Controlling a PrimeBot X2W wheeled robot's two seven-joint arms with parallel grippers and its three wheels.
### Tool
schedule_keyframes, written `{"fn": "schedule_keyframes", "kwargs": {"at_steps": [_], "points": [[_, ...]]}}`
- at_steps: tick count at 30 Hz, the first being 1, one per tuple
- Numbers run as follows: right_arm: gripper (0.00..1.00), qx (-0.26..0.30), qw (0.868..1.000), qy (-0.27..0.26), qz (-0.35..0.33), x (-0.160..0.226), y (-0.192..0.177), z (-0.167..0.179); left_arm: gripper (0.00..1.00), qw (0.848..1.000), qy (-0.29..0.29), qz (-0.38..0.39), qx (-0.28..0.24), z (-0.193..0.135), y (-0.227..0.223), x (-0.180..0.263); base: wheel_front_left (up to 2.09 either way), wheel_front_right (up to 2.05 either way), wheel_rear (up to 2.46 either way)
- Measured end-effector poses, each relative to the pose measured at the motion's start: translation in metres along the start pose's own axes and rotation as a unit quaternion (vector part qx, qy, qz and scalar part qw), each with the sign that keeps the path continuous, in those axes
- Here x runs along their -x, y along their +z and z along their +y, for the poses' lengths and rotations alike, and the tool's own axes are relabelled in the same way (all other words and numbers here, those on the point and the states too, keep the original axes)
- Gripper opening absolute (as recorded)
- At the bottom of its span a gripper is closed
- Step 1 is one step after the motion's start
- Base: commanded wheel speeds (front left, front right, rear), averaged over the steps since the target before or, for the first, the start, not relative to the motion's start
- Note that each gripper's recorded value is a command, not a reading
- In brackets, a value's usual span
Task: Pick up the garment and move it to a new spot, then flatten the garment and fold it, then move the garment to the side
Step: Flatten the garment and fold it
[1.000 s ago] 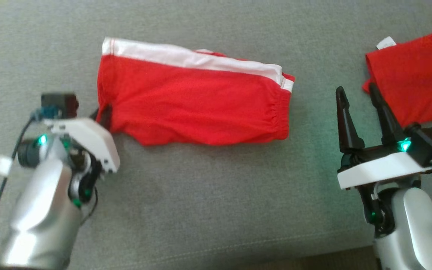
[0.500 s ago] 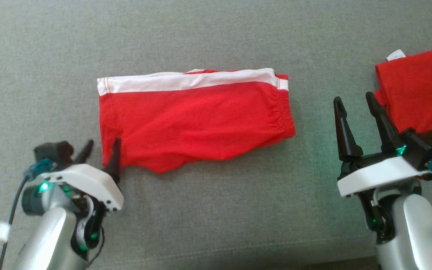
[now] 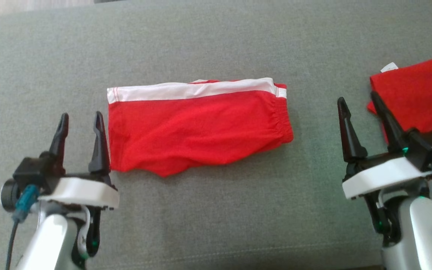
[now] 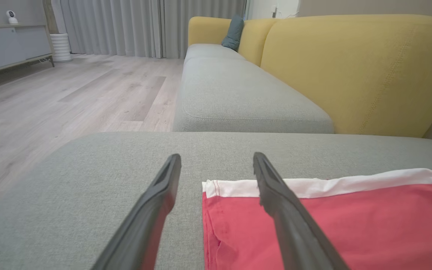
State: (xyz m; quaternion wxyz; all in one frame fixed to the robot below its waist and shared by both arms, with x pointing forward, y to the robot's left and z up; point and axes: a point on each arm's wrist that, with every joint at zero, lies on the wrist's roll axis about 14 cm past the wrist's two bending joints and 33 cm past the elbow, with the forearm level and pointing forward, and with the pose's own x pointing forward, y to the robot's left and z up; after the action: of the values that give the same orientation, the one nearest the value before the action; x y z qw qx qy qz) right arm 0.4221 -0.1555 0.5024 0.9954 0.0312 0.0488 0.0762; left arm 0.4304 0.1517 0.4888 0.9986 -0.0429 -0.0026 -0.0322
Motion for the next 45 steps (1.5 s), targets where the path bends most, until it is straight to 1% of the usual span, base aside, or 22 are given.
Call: {"fn": "schedule_keyframes", "kwargs": {"at_steps": [7,20,23,25,27,30,33,35,37,42,45], "points": [[1.00,0.000,1.000,-0.005,0.013,0.016,-0.005,-0.001,1.00,1.000,0.000,0.004,-0.004,-0.002,0.000,0.021,0.00,0.00,0.00],[1.00,0.000,1.000,-0.006,0.015,0.013,-0.005,-0.003,1.00,1.000,-0.001,0.011,-0.005,-0.002,-0.001,0.020,0.00,0.00,0.00],[1.00,-0.001,1.000,0.000,0.029,0.011,-0.011,0.001,1.00,1.000,0.001,0.013,-0.005,-0.001,-0.003,0.019,0.00,0.00,0.00],[1.00,-0.001,0.999,0.011,0.044,0.007,-0.019,0.007,1.00,1.000,0.002,0.016,-0.004,0.000,-0.006,0.018,0.00,0.00,0.00],[1.00,-0.005,0.997,0.028,0.074,0.002,-0.033,0.018,1.00,1.000,0.003,0.020,-0.004,0.002,-0.009,0.016,0.00,0.00,0.00],[1.00,-0.011,0.991,0.062,0.117,-0.009,-0.054,0.039,1.00,1.000,-0.006,0.019,-0.002,-0.002,-0.011,0.007,0.00,0.00,0.00],[1.00,-0.013,0.985,0.097,0.141,-0.024,-0.067,0.059,1.00,1.000,-0.014,0.016,-0.001,-0.006,-0.011,-0.002,0.00,0.00,0.00],[1.00,-0.012,0.981,0.110,0.159,-0.032,-0.077,0.067,1.00,1.000,-0.014,0.017,0.000,-0.005,-0.013,-0.006,0.00,0.00,0.00],[1.00,-0.010,0.977,0.112,0.180,-0.039,-0.091,0.068,1.00,1.000,-0.014,0.018,-0.001,-0.004,-0.016,-0.009,0.00,0.00,0.00],[1.00,-0.017,0.971,0.091,0.220,-0.046,-0.119,0.054,1.00,0.999,-0.019,0.027,0.001,-0.005,-0.024,-0.012,0.00,0.00,0.00],[1.00,-0.024,0.965,0.090,0.243,-0.049,-0.132,0.053,1.00,0.999,-0.017,0.029,-0.001,-0.004,-0.028,-0.014,0.00,0.00,0.00]]}}
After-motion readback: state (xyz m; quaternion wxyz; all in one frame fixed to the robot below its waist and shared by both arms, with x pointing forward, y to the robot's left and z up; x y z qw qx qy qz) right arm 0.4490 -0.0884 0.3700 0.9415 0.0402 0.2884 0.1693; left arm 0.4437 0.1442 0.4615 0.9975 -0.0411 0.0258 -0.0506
